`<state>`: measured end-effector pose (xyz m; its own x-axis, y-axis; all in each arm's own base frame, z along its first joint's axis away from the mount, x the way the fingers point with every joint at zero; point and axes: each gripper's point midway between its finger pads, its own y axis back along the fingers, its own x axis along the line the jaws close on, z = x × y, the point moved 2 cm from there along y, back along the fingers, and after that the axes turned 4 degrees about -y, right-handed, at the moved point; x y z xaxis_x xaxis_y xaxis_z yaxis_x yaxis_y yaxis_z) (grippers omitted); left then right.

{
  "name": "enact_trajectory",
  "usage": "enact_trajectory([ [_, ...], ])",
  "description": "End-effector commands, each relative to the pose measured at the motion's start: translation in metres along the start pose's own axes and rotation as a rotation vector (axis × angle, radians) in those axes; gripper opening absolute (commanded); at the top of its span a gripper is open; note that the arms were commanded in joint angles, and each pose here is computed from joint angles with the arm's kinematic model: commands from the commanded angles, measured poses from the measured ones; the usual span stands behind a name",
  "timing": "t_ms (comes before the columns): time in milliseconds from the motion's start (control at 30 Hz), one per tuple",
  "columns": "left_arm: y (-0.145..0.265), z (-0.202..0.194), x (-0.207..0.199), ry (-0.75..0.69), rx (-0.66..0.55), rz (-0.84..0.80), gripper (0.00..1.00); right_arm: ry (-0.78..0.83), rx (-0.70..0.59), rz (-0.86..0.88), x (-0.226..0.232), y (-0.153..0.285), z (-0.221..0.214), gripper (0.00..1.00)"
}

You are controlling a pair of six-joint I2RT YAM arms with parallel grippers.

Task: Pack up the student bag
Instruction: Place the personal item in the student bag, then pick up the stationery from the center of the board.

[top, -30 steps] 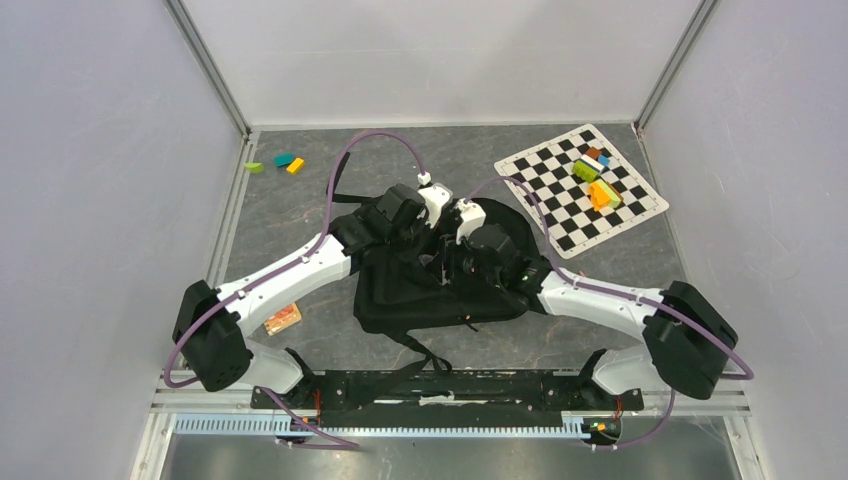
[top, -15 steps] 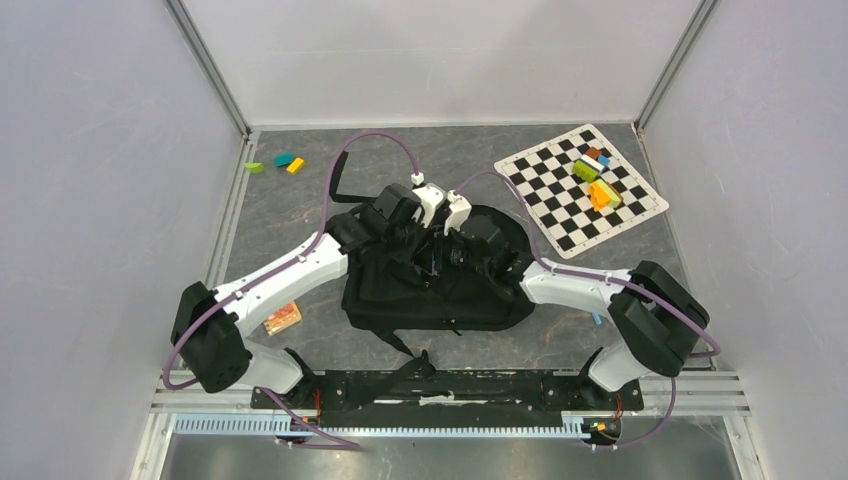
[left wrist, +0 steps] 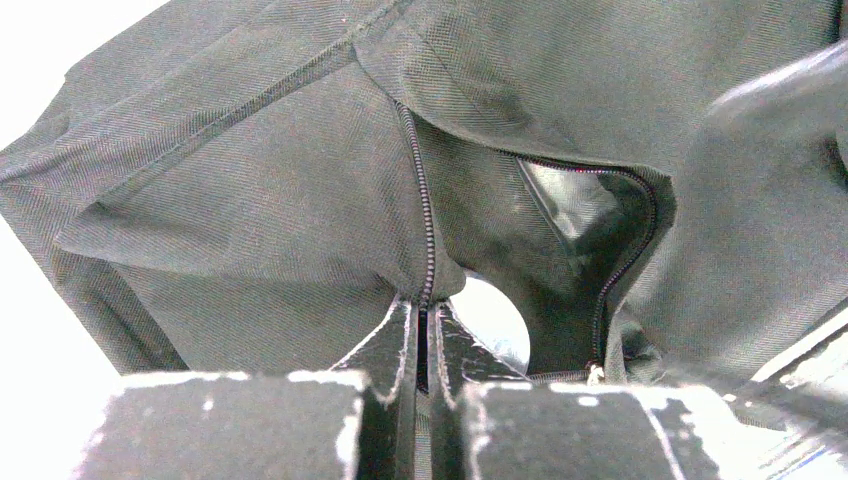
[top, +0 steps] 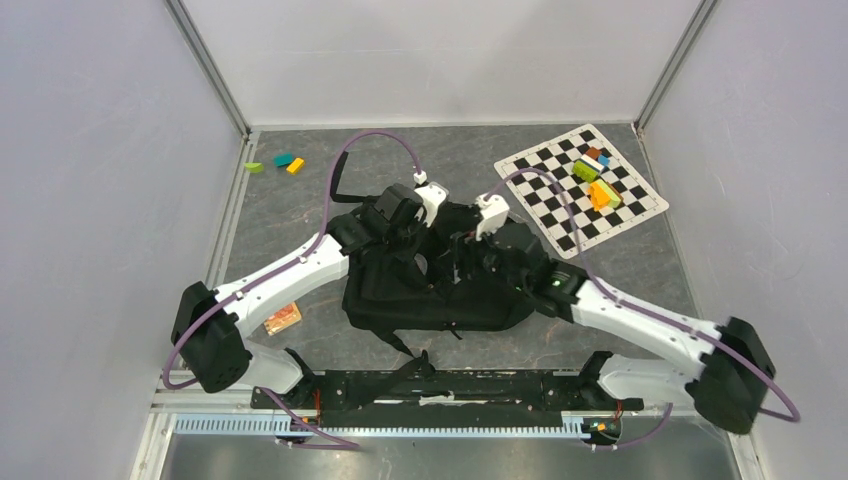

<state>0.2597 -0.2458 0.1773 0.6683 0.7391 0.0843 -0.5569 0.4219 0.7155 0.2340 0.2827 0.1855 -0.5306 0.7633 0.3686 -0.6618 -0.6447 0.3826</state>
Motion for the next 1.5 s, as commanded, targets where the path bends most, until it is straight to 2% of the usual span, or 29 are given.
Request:
enact_trajectory([
  [0, 0.007, 0.025, -0.002, -0.019, -0.101, -0.007, 0.02, 0.109, 0.052, -0.323, -0.069, 0.048, -0.004, 0.81],
  [267, 0.007, 0.026, -0.006, -0.013, -0.107, -0.033, 0.02, 0.04, 0.133, -0.746, -0.177, 0.127, -0.031, 0.88],
  [367, 0.005, 0.026, -0.008, -0.011, -0.104, -0.042, 0.02, 0.013, 0.158, -0.831, -0.201, 0.143, -0.046, 0.89],
  [500, 0.002, 0.024, -0.01, -0.011, -0.095, -0.051, 0.02, -0.075, 0.21, -0.831, -0.224, 0.144, -0.072, 0.87],
  [867, 0.007, 0.028, -0.01, -0.011, -0.116, -0.06, 0.02, -0.215, 0.287, -0.798, -0.247, 0.135, -0.106, 0.69],
  [1033, 0.008, 0.029, -0.014, -0.006, -0.119, -0.081, 0.02, -0.209, 0.302, -0.862, -0.257, 0.142, -0.111, 0.68],
  [1467, 0.011, 0.03, -0.015, -0.003, -0.131, -0.089, 0.02, -0.233, 0.351, -0.875, -0.261, 0.143, -0.123, 0.68],
])
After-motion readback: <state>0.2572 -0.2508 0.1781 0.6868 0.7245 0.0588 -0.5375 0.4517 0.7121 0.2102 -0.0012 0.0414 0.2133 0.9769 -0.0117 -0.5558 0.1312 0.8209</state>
